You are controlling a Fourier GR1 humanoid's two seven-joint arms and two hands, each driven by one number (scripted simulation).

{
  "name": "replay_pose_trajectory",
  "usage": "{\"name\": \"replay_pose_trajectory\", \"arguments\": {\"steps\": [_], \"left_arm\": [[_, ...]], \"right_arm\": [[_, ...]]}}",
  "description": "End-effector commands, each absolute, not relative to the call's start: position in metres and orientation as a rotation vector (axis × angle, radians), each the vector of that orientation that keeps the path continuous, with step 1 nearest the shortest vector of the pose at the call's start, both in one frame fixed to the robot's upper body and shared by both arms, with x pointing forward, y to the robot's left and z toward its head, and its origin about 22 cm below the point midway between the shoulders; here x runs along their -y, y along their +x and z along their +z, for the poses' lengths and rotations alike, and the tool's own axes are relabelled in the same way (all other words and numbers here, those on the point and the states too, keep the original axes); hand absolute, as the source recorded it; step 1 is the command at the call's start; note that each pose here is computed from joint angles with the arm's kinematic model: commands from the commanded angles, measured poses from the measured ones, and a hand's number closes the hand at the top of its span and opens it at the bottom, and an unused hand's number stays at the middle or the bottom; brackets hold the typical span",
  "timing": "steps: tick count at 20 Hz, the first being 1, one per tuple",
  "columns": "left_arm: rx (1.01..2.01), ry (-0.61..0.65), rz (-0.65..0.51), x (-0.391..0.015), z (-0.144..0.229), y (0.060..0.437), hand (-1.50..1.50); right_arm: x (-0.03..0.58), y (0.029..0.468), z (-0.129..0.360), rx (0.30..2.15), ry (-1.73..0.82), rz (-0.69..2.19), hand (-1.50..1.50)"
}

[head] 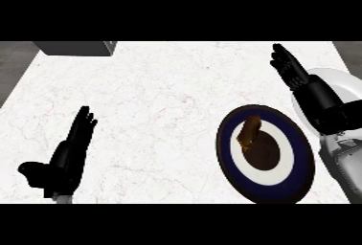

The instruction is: Pick the sweet potato from the plate and place it in the plate

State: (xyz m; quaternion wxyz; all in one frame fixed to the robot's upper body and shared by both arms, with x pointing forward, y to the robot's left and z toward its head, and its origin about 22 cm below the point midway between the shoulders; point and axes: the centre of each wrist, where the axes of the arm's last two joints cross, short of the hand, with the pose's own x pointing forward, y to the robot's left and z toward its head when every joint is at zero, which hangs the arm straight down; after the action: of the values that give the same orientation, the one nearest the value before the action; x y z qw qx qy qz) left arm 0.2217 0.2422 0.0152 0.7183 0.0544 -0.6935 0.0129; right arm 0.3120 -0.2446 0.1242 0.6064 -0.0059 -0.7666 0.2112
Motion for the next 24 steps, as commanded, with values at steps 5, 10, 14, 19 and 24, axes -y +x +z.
{"name": "replay_pose_trajectory", "arguments": {"steps": [5,10,14,19,24], "left_arm": [[1.386,0.276,-0.039,-0.264,0.002,0.23,0.0],[1.33,0.235,-0.042,-0.258,-0.009,0.224,0.0],[1.298,0.27,0.009,-0.264,0.003,0.236,0.0],[1.278,0.25,-0.02,-0.244,-0.011,0.246,0.0],[1.283,0.264,-0.049,-0.256,-0.014,0.242,0.0]], "right_arm": [[0.182,0.337,0.102,1.502,-0.131,0.328,1.5],[0.273,0.331,0.105,1.283,-0.949,1.139,1.5],[0.239,0.305,0.044,1.435,-0.786,0.429,1.5],[0.218,0.274,0.019,1.584,-0.468,0.485,-1.5],[0.227,0.286,0.031,1.339,-0.639,0.88,-1.5]]}}
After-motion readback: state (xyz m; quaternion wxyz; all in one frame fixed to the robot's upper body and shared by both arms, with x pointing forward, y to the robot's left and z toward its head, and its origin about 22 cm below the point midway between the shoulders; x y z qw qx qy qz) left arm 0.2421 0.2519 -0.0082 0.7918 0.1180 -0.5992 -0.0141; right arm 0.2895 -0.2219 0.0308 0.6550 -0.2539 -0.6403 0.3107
